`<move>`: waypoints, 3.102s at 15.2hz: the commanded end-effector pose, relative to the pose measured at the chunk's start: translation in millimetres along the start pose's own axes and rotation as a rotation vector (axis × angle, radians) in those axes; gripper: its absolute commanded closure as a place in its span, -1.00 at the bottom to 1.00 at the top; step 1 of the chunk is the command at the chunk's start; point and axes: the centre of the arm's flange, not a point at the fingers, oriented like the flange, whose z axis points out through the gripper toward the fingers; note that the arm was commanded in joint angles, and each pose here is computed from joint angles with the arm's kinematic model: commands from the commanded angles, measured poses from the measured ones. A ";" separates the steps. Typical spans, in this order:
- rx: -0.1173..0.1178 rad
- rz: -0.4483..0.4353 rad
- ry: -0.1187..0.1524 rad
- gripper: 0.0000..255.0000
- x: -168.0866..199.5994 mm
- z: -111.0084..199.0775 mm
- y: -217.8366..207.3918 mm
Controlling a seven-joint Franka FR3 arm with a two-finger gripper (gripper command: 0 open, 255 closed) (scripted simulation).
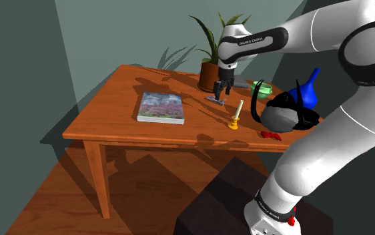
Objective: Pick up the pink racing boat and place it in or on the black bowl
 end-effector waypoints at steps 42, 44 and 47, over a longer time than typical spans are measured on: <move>-0.020 -0.013 0.028 1.00 100.2 70.3 106.0; -0.020 -0.013 0.028 1.00 99.6 59.9 107.5; -0.020 -0.013 0.028 1.00 98.7 44.2 109.6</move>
